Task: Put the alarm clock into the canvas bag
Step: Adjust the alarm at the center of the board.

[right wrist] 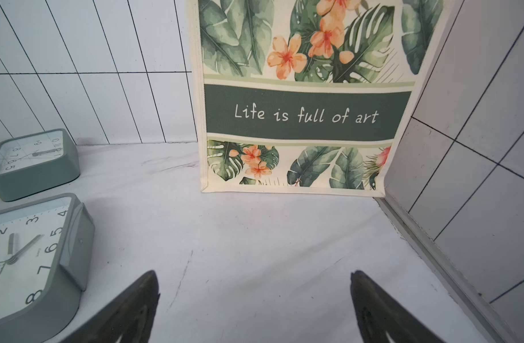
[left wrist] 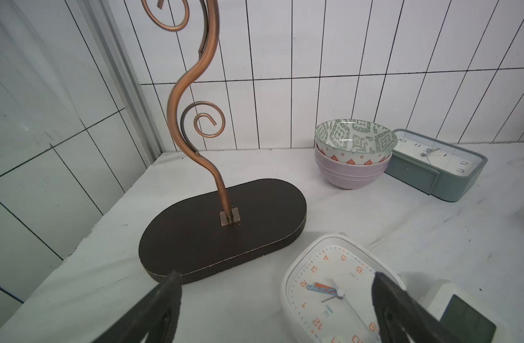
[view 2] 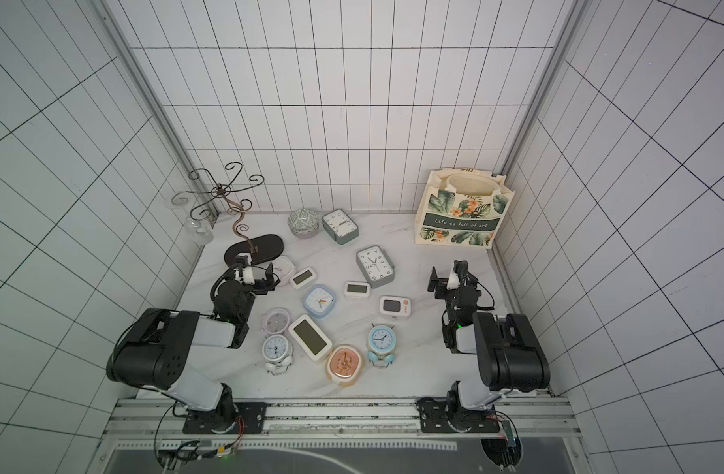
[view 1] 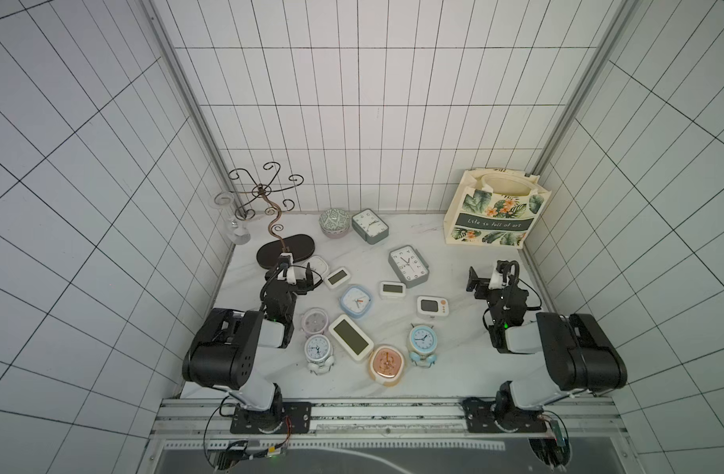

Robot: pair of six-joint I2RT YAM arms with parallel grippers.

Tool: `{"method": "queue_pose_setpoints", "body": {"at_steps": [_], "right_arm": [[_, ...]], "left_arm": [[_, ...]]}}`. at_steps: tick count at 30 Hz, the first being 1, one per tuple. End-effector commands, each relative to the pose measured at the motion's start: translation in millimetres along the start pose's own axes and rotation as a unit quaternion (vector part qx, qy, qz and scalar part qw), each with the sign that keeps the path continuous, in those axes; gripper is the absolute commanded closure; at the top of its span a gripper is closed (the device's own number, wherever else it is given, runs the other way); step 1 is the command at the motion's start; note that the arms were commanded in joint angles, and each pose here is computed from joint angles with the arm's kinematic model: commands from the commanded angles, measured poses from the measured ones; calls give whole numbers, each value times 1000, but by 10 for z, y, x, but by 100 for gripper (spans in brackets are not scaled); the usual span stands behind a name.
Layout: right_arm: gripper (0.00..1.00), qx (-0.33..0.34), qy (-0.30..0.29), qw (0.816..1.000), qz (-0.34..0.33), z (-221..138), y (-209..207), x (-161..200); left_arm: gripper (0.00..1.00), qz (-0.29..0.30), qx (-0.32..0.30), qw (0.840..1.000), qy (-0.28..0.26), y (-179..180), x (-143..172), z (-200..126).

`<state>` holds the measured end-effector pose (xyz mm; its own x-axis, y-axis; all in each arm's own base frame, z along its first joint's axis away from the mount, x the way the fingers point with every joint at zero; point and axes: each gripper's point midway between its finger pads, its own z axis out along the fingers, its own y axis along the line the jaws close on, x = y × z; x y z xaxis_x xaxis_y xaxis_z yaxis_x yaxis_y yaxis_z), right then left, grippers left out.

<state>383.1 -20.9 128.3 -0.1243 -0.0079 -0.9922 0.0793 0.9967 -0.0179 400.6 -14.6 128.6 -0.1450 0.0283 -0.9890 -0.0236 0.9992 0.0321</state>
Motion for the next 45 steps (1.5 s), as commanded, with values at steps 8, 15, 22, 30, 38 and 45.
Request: {"method": "queue_pose_setpoints", "body": {"at_steps": [8,15,22,30,38,45], "right_arm": [[0,-2,-3,1000,-1,0,-3,-16],[0,-3,-2,1000,0,3,-4,-11],[0,-6,1,1000,1,9,-7,-1],[0,-6,-2,1000,0,4,-6,-12],[4,14,-30,999,-2,-147,-42,-300],[4,-74,-45,996,37,-325,431,-1302]], "left_arm": [[3,0,1,1000,-4,2,-13,6],[3,0,1,1000,-4,1,-16,7],[3,-3,1,1000,-3,12,-14,14],[3,-16,-11,1000,-5,87,-16,-1],[3,-5,-65,997,-29,159,-380,-173],[5,-116,0,991,-62,-544,-1597,-506]]}}
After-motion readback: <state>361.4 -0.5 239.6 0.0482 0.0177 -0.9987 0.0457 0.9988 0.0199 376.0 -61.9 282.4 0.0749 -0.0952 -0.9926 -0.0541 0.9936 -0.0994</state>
